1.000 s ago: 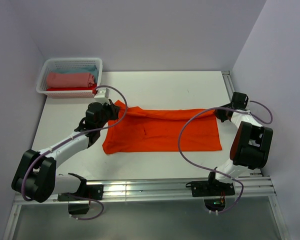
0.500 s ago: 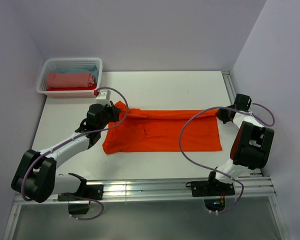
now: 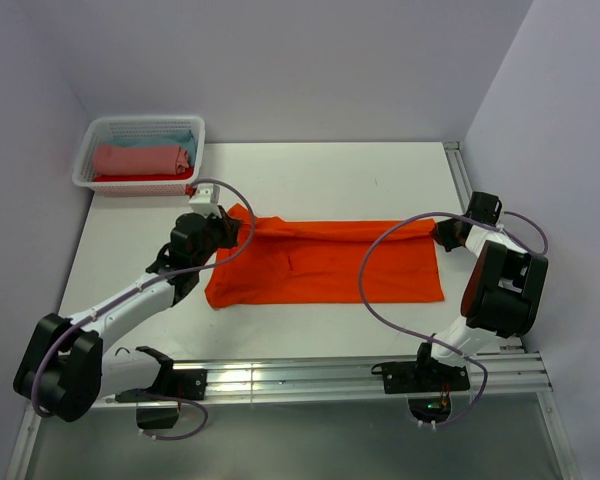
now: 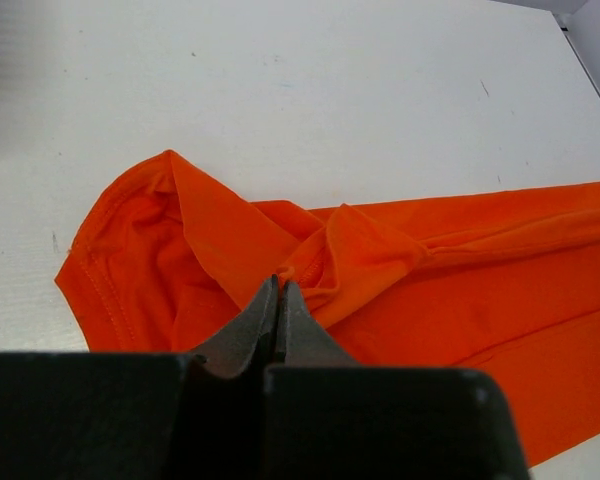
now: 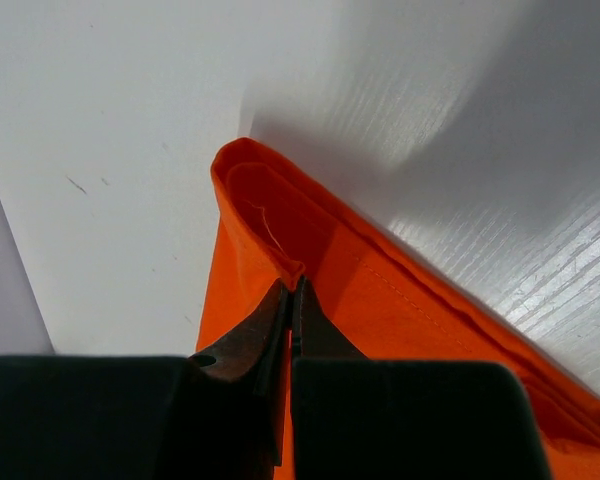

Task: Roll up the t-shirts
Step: Fold the tshirt

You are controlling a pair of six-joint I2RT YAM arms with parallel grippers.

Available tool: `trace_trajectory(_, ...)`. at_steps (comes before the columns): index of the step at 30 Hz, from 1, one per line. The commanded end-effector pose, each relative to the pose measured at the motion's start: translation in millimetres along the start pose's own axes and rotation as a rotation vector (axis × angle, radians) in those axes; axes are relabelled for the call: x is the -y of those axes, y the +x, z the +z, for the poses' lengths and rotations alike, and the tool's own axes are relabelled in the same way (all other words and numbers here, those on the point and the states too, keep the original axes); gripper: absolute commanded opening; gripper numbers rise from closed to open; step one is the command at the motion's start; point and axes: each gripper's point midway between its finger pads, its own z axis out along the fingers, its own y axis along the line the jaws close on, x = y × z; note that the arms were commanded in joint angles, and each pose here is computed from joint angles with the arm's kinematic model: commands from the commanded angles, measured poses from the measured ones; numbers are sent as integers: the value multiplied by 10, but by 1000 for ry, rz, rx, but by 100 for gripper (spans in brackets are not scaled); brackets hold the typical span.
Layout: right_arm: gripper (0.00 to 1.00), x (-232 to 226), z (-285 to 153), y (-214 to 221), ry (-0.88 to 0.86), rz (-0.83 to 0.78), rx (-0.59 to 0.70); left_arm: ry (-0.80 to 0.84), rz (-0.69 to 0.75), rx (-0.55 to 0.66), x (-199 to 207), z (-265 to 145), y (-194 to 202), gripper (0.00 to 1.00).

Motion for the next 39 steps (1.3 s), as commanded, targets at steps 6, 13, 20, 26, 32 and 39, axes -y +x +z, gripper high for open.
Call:
trace_trajectory(6,0,3,6,-37,-13,3,11,7,-7,27,60,-106,-54,0)
trace_trajectory(13,0,32,-4,3,-21,3,6,-1,-1,26,60,-183,-7,0)
trace_trajectory(20,0,14,-73,2,-36,-6,16,-13,2,33,48,-225,-49,0)
trace_trajectory(26,0,37,-124,29,-39,-15,16,-33,-8,10,6,-207,35,0)
trace_trajectory(32,0,38,-189,28,-44,-24,28,-44,-11,15,-14,-234,22,0)
trace_trajectory(39,0,-15,-263,-18,-51,-31,43,-35,-9,24,10,-255,-24,0)
